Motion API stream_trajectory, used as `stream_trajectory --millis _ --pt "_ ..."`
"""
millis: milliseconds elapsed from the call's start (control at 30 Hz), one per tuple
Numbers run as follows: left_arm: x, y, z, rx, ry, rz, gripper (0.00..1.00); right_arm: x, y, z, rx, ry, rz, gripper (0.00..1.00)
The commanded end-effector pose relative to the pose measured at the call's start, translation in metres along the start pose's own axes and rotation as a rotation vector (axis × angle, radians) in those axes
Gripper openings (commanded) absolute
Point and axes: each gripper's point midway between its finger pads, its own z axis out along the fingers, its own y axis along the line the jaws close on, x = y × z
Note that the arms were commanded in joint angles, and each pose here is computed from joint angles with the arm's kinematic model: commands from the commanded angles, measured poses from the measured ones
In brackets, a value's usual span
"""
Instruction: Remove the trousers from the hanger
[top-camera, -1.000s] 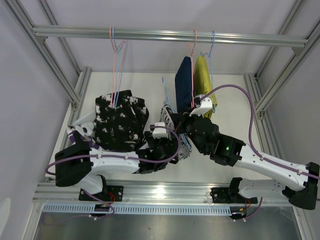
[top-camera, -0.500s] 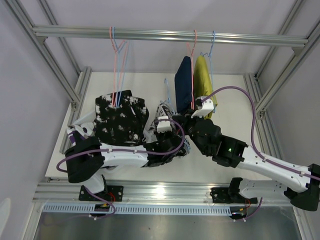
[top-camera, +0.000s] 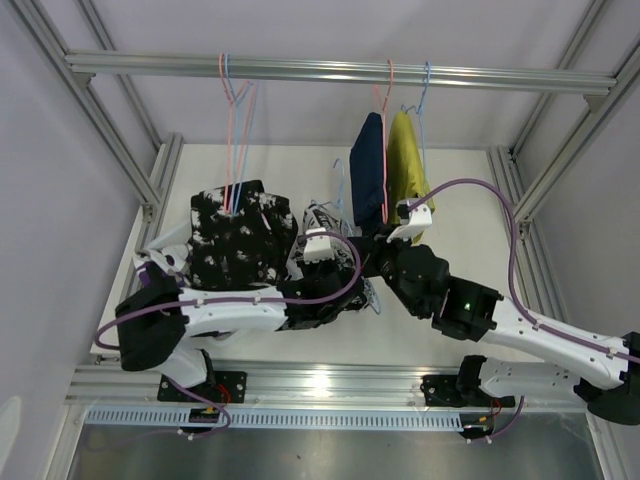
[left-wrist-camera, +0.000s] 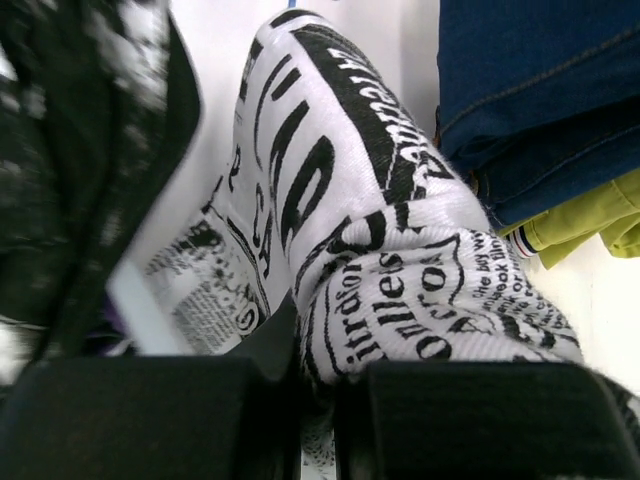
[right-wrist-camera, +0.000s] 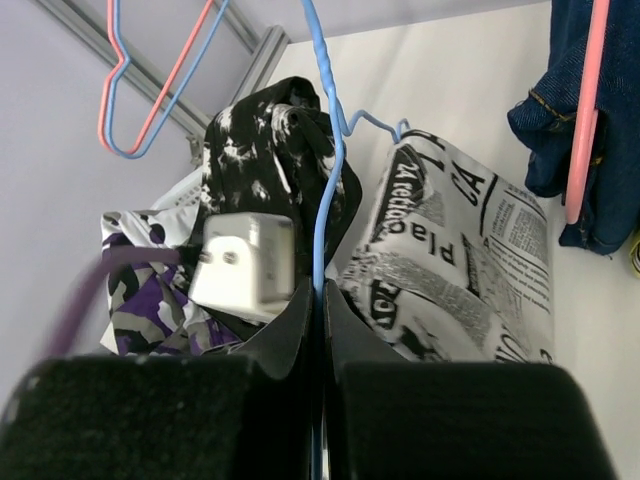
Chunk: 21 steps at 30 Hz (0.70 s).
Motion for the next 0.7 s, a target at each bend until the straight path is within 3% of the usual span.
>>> stream_trajectory --millis 0,400,667 --pt "-0.044 0.025 -0.009 -0.034 -0.061 -0.047 0.01 -0.023 0.009 -0.011 -0.043 -0.078 0.084 0.0" --pt "-0.135 0.031 -0.054 0.208 -0.129 -0.11 0.01 0.014 -0.01 0.005 0.017 -0.055 0.045 0.0" --pt "-0.155 0.048 -0.064 0.217 -0.165 -0.116 0.01 0.027 -0.009 0.017 0.02 -0.049 0.032 0.0"
